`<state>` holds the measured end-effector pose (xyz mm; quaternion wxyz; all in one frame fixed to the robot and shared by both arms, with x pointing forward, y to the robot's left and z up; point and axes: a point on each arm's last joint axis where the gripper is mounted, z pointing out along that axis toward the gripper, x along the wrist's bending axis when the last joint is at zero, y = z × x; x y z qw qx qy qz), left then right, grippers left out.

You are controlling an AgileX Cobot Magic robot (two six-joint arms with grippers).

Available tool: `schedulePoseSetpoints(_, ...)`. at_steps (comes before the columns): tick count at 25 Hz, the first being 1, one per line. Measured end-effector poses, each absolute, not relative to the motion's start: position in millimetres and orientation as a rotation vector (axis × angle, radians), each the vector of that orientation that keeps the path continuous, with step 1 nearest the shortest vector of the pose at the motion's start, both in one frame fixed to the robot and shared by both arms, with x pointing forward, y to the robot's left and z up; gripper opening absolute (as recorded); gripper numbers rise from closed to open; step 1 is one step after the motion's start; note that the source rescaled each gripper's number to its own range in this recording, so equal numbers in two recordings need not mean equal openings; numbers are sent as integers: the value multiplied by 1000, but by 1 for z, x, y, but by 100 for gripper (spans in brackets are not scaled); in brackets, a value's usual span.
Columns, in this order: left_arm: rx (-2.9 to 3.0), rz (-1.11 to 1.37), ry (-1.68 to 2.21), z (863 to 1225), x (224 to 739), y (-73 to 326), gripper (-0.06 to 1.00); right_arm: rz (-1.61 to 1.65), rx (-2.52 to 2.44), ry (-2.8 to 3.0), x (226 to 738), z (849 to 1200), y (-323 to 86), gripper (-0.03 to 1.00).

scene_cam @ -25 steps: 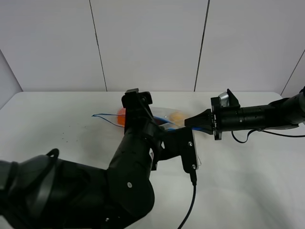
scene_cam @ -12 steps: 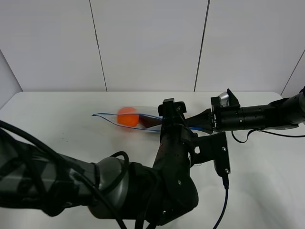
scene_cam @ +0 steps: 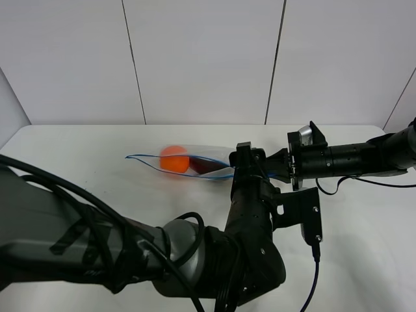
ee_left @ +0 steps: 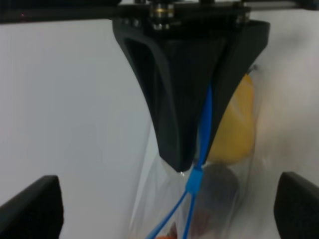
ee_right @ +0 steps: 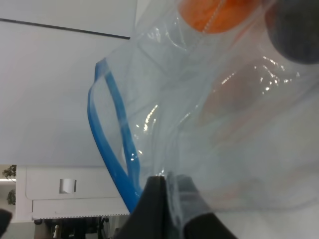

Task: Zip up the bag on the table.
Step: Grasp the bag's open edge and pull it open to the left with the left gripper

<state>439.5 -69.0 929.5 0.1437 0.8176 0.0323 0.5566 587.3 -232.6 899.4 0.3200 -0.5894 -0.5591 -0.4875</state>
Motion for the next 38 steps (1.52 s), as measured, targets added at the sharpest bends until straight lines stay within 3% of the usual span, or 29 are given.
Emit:
schedulePoseSetpoints(5,2362,1600,126,931,451,-66,81,-1280,-1549,-1470,587,899,-233,0)
schedulePoseSetpoints(27,2401,1521,33,925,450,-70,26,-1280,-1548,-1471,587,899,-233,0)
schedulePoseSetpoints(38,2417,1501,18,923,455,-68,22,-1280,-1548,-1471,587,899,-233,0)
